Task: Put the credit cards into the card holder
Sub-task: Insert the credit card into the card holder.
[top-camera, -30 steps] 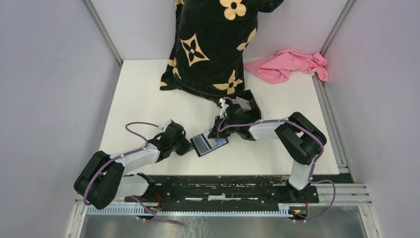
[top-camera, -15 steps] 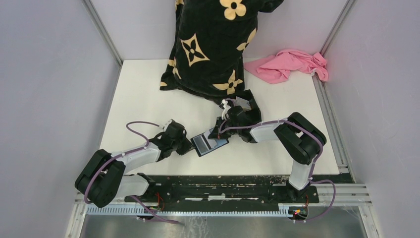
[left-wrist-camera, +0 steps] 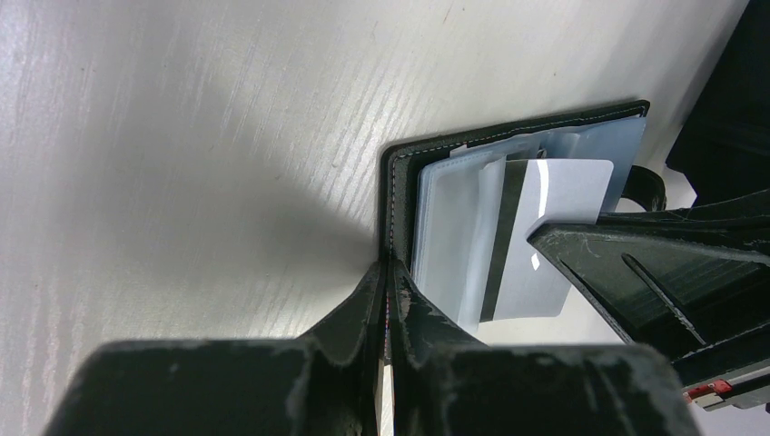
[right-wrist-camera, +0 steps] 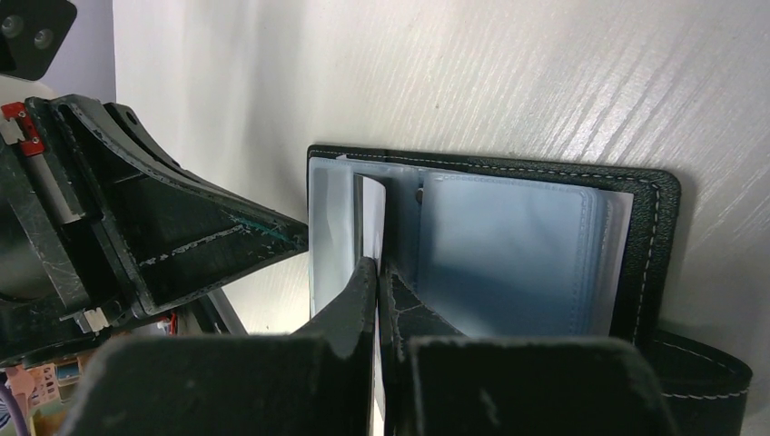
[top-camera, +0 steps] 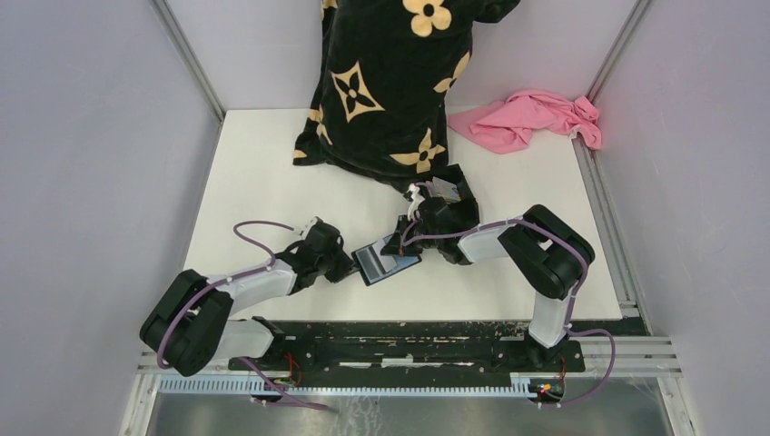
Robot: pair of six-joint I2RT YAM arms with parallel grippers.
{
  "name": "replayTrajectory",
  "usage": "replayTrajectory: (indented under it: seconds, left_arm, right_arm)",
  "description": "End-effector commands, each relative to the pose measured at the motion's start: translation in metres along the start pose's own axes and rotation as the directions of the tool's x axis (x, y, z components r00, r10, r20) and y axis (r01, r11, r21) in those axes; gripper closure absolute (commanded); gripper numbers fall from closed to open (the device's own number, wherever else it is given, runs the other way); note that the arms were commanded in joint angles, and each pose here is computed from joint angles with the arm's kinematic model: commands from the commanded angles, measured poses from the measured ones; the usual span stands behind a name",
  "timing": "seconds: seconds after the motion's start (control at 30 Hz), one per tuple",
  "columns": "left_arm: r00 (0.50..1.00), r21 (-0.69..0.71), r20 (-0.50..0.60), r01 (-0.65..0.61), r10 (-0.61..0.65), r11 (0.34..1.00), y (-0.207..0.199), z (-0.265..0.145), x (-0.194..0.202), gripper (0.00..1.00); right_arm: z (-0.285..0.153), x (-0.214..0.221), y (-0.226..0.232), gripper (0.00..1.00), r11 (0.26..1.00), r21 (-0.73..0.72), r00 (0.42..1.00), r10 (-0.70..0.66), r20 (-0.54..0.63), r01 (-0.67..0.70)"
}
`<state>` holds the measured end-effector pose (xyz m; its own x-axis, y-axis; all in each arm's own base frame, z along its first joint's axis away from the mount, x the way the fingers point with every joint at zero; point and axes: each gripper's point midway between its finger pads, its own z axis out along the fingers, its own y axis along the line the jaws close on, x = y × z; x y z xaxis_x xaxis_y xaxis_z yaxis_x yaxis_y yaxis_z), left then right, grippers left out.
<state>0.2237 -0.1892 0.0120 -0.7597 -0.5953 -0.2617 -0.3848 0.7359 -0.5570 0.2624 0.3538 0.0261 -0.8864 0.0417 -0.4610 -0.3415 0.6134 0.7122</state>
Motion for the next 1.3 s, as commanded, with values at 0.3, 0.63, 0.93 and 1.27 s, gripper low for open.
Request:
replayTrajectory:
  seconds: [0.3,0.63,0.93,1.27]
  left_arm:
    - [0.996,-0.067,-0.042,-0.079,0.077,0.995,0.02,0.009,0.016,0.9]
    - [0.996,-0.063,-0.04,-0.078,0.076,0.995,0.02,0.009,0.017,0.91]
    - [0.997,-0.059,-0.037,-0.077,0.074,0.995,0.021,0.009,0.018,0.91]
    - [0.996,-0.054,-0.04,-0.078,0.075,0.996,0.021,0.011,0.02,0.91]
  right_arm:
    - [0.002,0.057,-0.039,0.99,0.989,0.146,0.989,0.043,-0.142,-0.022]
    - [-0.007,0.045,-0.036,0.67,0.978,0.2,0.987,-0.022,-0.159,0.055]
    - [-0.016,0.029,-0.034,0.57,0.962,0.251,0.986,-0.075,-0.149,0.111]
    - [-0.023,0.024,-0.036,0.51,0.943,0.296,0.98,-0.104,-0.171,0.152]
